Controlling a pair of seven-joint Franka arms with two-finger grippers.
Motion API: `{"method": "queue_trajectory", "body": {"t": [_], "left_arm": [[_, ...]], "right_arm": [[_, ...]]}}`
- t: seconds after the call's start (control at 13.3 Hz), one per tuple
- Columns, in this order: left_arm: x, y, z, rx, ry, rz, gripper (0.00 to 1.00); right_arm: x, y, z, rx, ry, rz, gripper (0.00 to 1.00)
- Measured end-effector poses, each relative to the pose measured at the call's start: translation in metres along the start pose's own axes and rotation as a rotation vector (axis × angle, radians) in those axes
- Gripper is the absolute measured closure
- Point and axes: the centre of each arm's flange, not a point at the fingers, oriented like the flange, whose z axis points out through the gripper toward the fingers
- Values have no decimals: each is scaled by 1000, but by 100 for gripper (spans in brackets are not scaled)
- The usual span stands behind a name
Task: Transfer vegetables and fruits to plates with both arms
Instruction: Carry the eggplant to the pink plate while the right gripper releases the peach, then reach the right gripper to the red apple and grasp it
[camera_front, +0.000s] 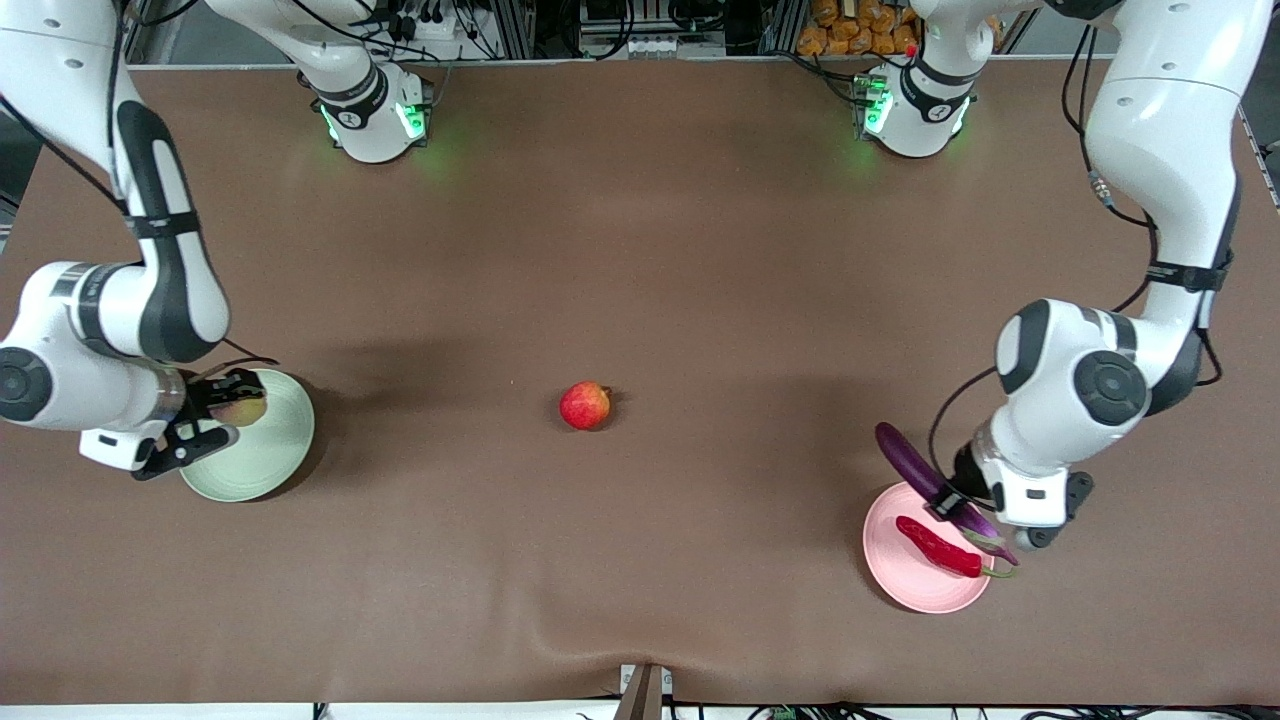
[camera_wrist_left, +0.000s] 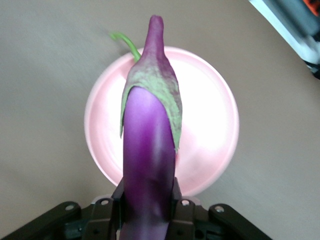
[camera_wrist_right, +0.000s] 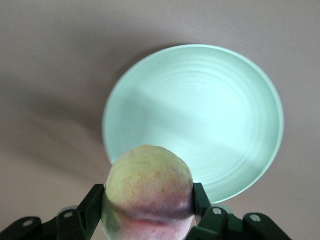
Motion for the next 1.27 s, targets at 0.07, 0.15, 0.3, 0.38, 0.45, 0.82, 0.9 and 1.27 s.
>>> {"method": "queue_trajectory", "body": {"t": [0.07,0.15,0.3,0.38,0.45,0.82,0.9,1.27], "left_arm": [[9,-9,3,3,-2,6,65],[14,-16,6,7,-5,4,65],[28,-34,18,14,-24,-22,65],[36,-46,28,4,-53,-57,65],[42,-54,36,-26,-95,-115,65],[58,-61,55,-127,-207,-278,65],[59,-62,59,-128,-210,-283,65],[69,-62,80,-145,-212,-302,65]], "right_arm": [[0,13,7,-10,15,-61,24],[2,24,18,-23,30,-114,24],[0,46,44,-39,47,-187,24],[-3,54,56,-34,45,-207,24],[-5,59,63,-27,45,-210,17],[37,14,37,77,124,-193,0],[51,-9,28,118,110,-158,0],[136,-169,-9,217,74,88,0]]}}
